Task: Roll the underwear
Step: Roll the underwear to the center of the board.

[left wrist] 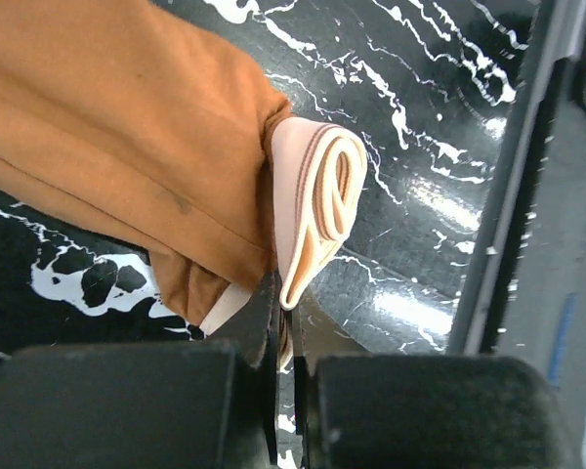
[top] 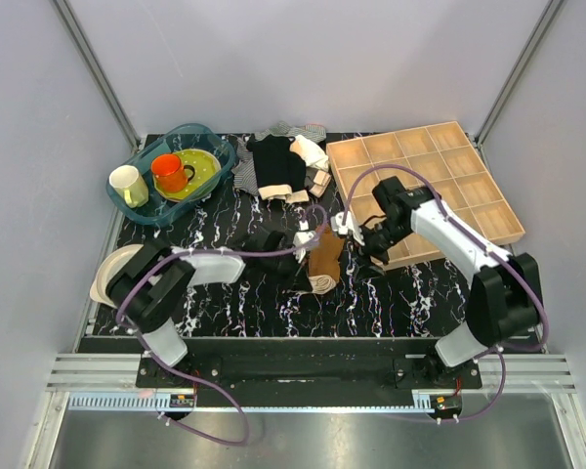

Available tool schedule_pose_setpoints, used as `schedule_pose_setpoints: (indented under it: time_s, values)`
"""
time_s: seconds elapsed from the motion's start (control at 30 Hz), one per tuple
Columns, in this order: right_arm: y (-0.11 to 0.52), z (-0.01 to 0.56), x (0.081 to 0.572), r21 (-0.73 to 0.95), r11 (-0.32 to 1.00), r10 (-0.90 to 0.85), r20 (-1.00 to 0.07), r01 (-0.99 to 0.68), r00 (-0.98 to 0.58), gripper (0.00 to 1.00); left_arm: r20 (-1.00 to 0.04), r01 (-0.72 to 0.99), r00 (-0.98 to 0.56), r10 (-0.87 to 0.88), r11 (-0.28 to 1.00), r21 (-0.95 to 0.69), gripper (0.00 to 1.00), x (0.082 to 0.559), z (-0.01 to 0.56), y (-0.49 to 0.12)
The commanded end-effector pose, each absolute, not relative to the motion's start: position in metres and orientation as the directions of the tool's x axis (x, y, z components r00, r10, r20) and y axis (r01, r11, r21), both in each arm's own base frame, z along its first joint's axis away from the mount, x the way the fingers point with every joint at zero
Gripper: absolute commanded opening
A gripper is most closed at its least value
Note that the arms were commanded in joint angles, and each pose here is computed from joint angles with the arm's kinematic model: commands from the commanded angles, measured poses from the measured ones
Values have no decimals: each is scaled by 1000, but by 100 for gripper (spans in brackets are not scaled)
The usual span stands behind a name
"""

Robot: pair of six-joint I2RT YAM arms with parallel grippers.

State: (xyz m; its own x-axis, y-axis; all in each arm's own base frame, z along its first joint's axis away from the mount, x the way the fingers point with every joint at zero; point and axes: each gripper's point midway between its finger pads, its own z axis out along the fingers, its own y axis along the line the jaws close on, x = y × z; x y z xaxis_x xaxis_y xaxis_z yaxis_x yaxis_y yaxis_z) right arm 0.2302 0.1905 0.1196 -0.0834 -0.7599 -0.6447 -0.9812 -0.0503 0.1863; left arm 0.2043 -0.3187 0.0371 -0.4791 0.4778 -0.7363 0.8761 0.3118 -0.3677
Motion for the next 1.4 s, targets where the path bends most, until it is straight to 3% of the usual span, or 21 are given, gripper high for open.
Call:
schedule_pose_setpoints:
  time_s: [0.0, 0.17, 0.33, 0.47, 0.6, 0.83, 0.93, 0.97, 1.03, 1.13, 1.17, 1.23, 1.37]
  values:
    - [203, 139, 223, 5, -154, -645, -758, -988, 97, 67, -534, 665, -723, 439, 232, -710, 0, 183, 50, -329]
    - [217, 138, 206, -160, -286, -557, -774, -945, 300, 82, -412, 557, -792, 451, 256, -790, 0, 195, 40, -345]
    - [247, 94, 199, -282, -409, -610, -623, -868, 490, 80, -360, 498, -825, 436, 259, -827, 0, 209, 37, -352]
    - [259, 74, 210, -377, -430, -620, -538, -820, 572, 79, -319, 451, -852, 416, 271, -851, 0, 218, 33, -354]
    - [253, 57, 228, -462, -432, -653, -432, -774, 622, 79, -312, 431, -866, 391, 268, -862, 0, 227, 32, -354]
    - [243, 29, 243, -490, -431, -702, -345, -758, 623, 78, -308, 412, -880, 361, 260, -874, 0, 236, 33, -359]
    - [238, 17, 246, -471, -433, -726, -323, -768, 607, 72, -315, 411, -887, 338, 263, -873, 2, 242, 35, -360]
    - [237, 15, 247, -465, -430, -735, -318, -774, 599, 69, -320, 408, -892, 320, 263, -874, 7, 244, 37, -360]
    - [231, 7, 250, -445, -424, -761, -298, -789, 577, 59, -339, 413, -897, 285, 262, -872, 10, 250, 43, -359]
    - [225, -2, 248, -401, -398, -795, -298, -825, 528, 41, -394, 437, -896, 203, 258, -861, 25, 261, 60, -353]
    - [226, -1, 249, -395, -389, -799, -305, -832, 518, 38, -459, 488, -872, 167, 230, -842, 27, 266, 81, -354]
    - [223, 0, 244, -351, -364, -808, -341, -863, 480, 30, -491, 505, -863, 118, 260, -823, 36, 269, 85, -341]
    - [227, 19, 238, -267, -311, -800, -444, -912, 403, 24, -622, 602, -781, 55, 332, -726, 45, 271, 95, -317]
